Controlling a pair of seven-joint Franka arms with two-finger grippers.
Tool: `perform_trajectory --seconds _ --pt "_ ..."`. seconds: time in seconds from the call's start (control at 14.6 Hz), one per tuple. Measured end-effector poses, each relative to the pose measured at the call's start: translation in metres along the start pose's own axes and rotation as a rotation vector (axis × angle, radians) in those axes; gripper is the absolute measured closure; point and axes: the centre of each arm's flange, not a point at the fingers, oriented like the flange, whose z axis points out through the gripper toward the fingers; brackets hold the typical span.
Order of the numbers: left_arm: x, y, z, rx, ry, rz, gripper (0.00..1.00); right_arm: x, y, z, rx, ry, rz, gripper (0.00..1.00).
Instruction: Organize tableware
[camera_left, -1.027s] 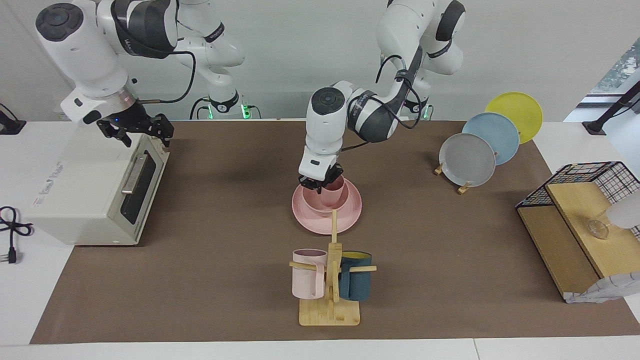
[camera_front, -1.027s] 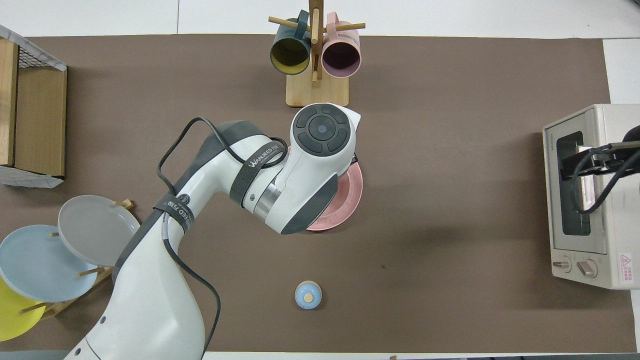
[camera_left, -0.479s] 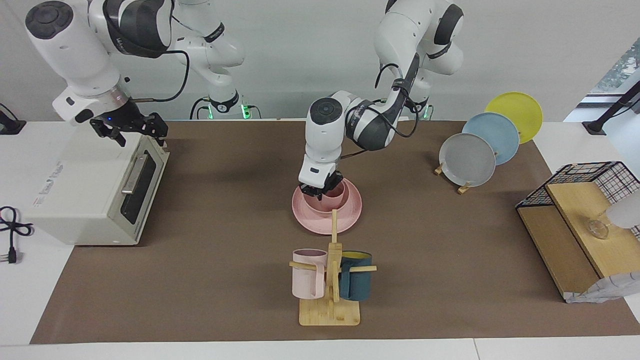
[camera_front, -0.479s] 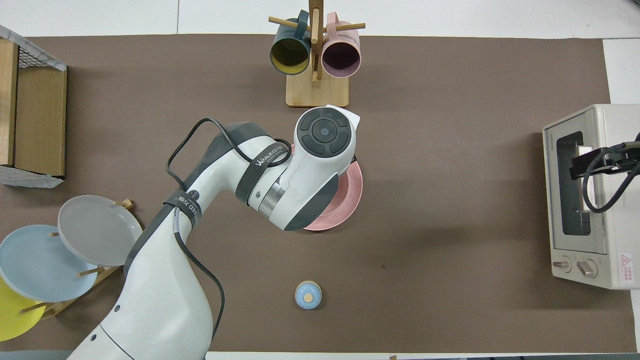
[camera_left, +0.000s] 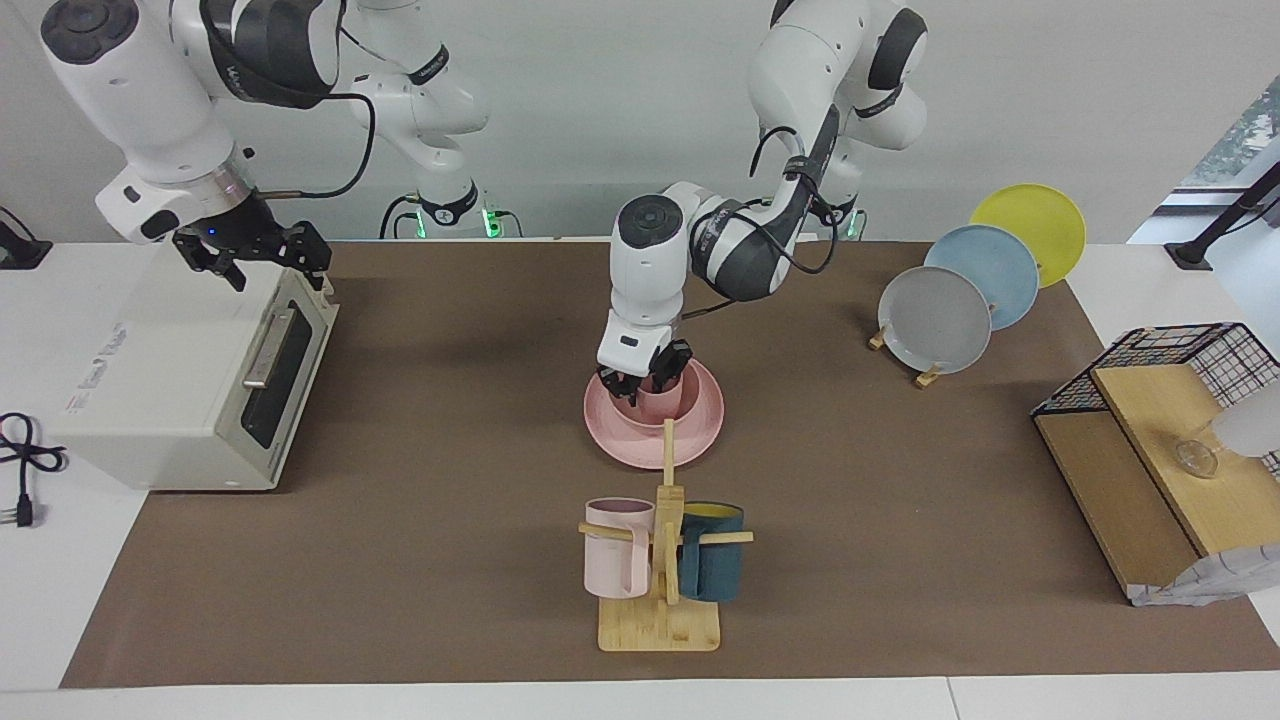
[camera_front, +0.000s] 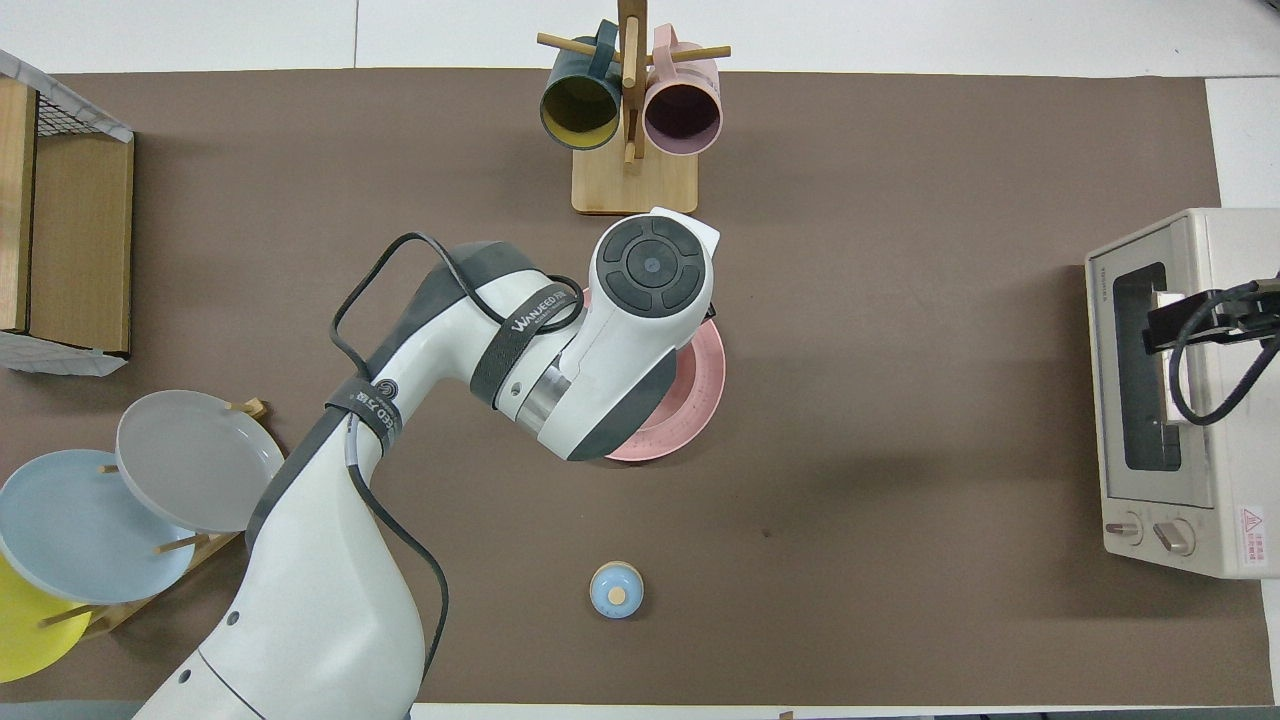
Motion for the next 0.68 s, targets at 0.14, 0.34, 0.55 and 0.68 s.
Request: perform_trajectory --seconds 0.14,0.34,0.55,0.68 --pt "0.011 -0.012 -0.026 0.001 0.008 -0.007 0.23 -0.001 0.0 -0.002 0.008 -0.002 0.008 0.0" --pt "0.045 -0.065 -0.101 0.006 0.019 -0.04 0.0 -0.003 -0.003 -0.012 0.025 0.001 0.025 0.0" --pt "0.084 -0.139 -0.165 0.0 0.019 -0.061 0.0 -0.004 -0.004 -0.013 0.028 -0.004 0.027 0.0" --pt "0.106 -0.196 -0.198 0.0 -0.011 -0.035 0.0 -0.004 -0.004 -0.013 0.029 -0.004 0.027 0.0"
